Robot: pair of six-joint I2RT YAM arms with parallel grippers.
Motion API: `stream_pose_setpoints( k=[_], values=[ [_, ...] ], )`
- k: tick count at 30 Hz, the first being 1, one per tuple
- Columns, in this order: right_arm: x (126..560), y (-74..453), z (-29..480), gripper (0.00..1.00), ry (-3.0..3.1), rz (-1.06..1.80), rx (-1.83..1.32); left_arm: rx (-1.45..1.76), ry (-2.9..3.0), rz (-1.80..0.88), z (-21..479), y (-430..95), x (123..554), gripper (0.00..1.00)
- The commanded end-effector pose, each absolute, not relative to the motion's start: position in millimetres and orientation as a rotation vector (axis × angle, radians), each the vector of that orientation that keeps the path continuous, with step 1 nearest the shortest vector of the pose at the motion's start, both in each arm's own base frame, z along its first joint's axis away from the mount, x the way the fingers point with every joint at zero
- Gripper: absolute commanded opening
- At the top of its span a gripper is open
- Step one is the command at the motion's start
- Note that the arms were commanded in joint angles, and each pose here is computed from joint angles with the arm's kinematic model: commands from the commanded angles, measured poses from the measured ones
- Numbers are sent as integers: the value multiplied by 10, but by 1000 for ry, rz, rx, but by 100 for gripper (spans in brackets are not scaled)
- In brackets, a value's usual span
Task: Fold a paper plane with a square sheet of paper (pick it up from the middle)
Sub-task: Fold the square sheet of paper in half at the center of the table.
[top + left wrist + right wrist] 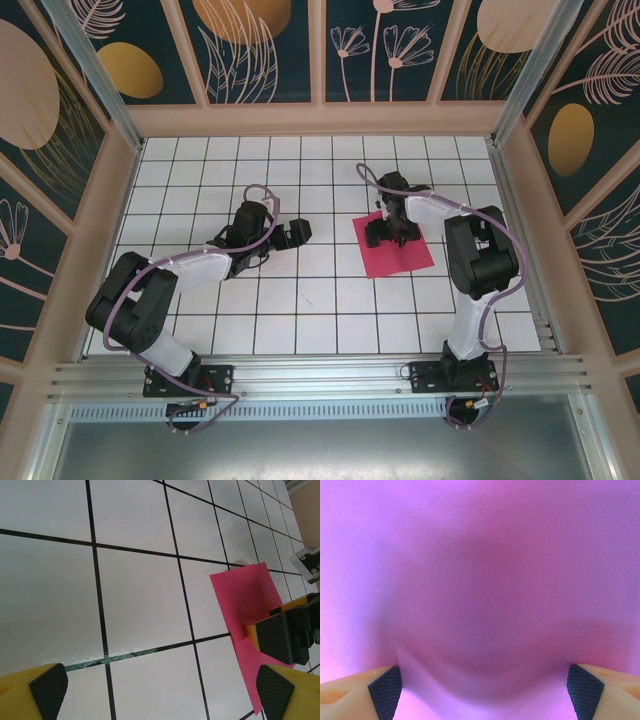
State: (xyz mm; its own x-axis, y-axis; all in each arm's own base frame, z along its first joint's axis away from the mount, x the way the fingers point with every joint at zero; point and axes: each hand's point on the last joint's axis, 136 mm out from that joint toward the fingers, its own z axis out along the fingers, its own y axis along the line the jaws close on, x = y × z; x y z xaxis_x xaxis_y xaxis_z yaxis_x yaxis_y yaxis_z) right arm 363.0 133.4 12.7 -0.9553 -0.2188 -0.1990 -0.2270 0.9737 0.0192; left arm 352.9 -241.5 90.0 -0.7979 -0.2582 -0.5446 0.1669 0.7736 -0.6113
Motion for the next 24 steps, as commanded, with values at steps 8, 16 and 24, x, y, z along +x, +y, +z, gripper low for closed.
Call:
stream_pose_setpoints(
  k=[8,16,24],
  values=[
    [3365,1310,-217,88,3040,89,-342,-109,2334,-854,966,-2397,3586,99],
    [3367,1309,-229,82,3042,90,-330,-129,2324,-855,1011,-2384,3588,99],
    [3374,1303,-217,82,3038,82,-331,-127,2328,-854,998,-2409,3581,99]
  ],
)
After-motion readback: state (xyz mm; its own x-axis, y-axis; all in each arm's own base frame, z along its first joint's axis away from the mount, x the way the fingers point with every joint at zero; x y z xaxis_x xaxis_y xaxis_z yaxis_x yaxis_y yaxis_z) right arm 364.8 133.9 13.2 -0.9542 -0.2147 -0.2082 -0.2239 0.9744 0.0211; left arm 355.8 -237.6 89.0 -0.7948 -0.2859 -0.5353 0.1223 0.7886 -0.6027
